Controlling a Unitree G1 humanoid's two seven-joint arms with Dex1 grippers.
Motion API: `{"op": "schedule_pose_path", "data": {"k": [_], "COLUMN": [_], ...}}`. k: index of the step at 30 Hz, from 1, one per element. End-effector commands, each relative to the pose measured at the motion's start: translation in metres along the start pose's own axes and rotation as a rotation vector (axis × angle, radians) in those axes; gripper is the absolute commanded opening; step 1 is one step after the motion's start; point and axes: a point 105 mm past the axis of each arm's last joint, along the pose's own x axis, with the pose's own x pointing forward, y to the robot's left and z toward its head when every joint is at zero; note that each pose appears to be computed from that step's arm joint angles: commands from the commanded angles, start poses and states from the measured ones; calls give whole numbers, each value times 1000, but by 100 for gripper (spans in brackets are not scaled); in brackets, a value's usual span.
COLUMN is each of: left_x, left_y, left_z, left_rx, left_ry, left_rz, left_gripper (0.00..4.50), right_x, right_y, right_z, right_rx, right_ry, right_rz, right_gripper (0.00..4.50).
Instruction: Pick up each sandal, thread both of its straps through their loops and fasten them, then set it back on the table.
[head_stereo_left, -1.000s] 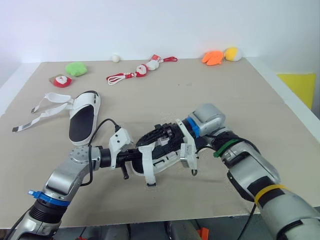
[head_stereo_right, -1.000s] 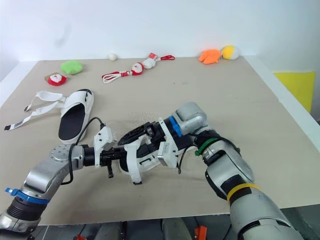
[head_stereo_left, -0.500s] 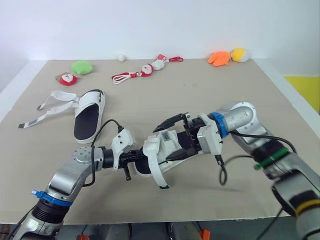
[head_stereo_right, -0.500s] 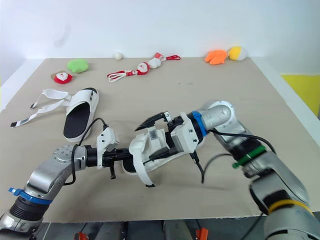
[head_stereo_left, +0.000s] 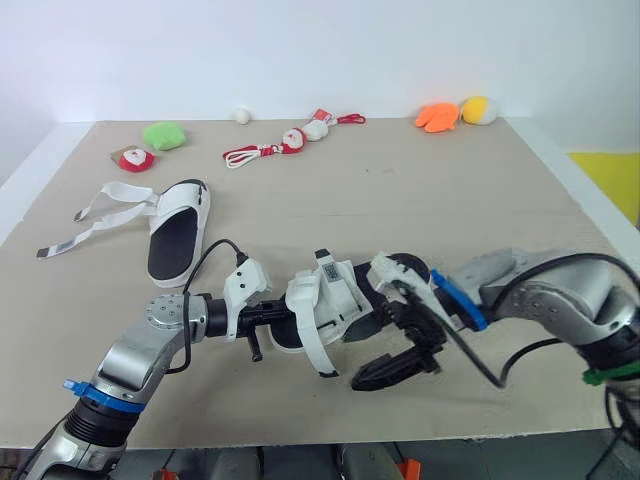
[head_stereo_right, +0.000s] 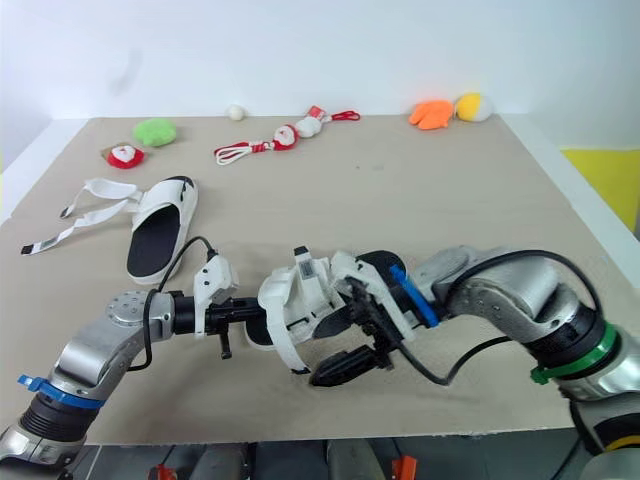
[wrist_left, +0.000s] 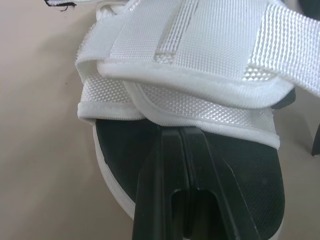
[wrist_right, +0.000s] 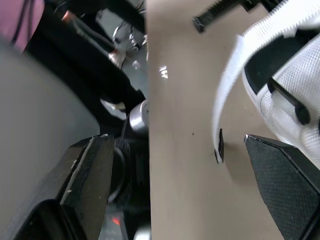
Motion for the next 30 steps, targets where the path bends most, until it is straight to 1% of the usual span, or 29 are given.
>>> {"op": "schedule_pose_path", "data": {"k": [1,5,7,9,10,12,14,16,20,23,27,30], "left_x": [4,3,3,2,3,3,3,3,4,5,6,6], "left_y": [-7,-6,-6,-6,-6,-6,-6,-6,-5,-4,-4,-5], "left_z": [-9,-9,-9,-9,-9,-9,-9,-8,-8,-7,-7,-7], "left_rx": [-29,-28,-28,-30,-31,-32,-33,-34,-34,-33,-32,-32], "left_ry": [25,28,28,27,26,24,21,19,15,13,10,9], "left_rz": [-37,-34,-31,-29,-27,-24,-20,-17,-13,-13,-11,-10], "left_gripper": [0,0,0,0,0,0,0,0,0,0,0,0], "right_x": [2,8,9,9,9,8,6,1,-18,-26,-33,-30], "right_y": [-7,-9,-10,-9,-8,-5,-3,-1,-3,-14,-34,-38], "right_z": [6,8,10,12,14,17,20,28,73,92,98,85], "right_rx": [13,36,35,30,27,22,16,12,53,114,222,253], "right_ry": [-3,5,7,5,7,10,13,5,-97,-140,-152,-96], "right_rz": [-75,-92,-105,-102,-96,-84,-79,-66,-44,-67,-111,-116], "right_gripper": [446,446,353,287,237,152,91,5,5,5,5,5]}}
